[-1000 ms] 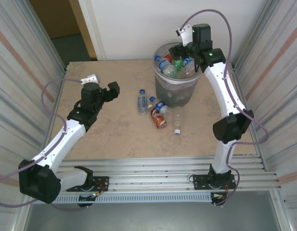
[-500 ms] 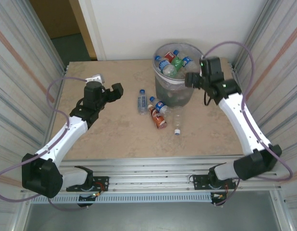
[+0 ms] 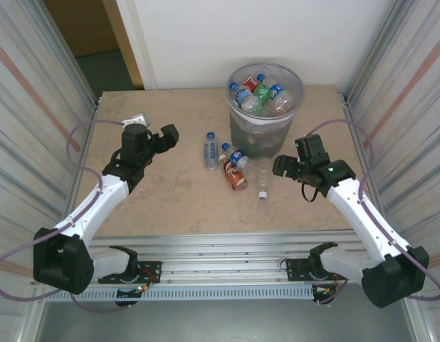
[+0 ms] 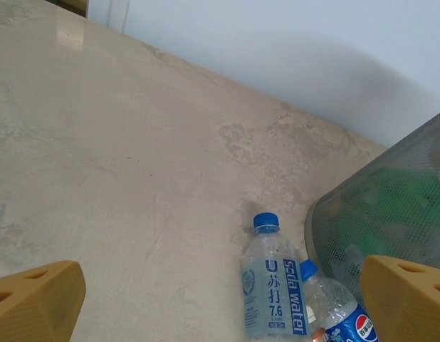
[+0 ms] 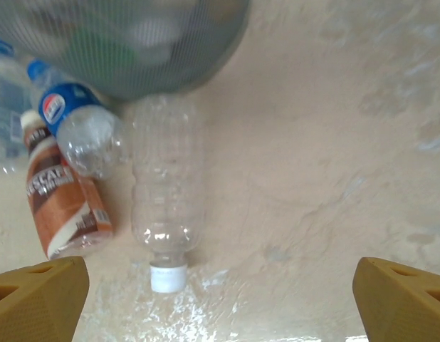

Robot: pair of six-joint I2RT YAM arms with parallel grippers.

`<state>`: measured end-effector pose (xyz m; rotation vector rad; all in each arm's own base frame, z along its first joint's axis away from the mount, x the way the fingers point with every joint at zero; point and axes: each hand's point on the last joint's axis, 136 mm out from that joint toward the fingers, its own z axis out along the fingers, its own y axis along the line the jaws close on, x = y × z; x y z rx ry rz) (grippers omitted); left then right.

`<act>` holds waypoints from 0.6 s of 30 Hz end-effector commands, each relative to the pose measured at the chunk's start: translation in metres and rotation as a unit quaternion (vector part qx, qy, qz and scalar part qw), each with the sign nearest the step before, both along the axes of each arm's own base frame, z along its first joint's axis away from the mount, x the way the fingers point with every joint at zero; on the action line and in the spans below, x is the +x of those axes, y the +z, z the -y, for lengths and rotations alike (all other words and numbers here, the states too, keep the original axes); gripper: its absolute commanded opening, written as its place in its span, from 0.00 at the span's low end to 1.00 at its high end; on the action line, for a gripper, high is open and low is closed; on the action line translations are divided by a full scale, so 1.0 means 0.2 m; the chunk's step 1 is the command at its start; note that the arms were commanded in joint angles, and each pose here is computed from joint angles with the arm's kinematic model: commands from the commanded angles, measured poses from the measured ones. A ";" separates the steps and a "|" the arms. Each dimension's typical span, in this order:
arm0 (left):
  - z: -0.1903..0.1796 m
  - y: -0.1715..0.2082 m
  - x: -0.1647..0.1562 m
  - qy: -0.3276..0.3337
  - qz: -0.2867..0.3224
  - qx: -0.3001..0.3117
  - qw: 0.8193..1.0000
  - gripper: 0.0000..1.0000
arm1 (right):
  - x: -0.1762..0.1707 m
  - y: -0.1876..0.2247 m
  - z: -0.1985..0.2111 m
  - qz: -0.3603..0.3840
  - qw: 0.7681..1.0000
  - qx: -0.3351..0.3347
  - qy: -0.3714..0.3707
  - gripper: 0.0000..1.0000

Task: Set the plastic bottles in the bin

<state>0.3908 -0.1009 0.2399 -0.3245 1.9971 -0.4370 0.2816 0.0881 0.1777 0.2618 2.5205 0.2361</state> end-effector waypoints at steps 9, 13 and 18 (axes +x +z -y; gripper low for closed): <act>-0.08 0.05 -0.05 0.029 0.019 -0.009 0.999 0.99 | 0.19 -0.31 -0.24 -0.050 0.997 0.051 0.038 0.93; -0.08 0.06 -0.05 0.026 0.024 -0.007 0.999 0.99 | 0.24 -0.43 -0.27 -0.073 0.996 0.044 0.039 0.91; -0.08 0.06 -0.06 0.027 0.023 -0.006 0.999 0.99 | 0.31 -0.56 -0.30 -0.086 0.995 0.030 0.043 0.88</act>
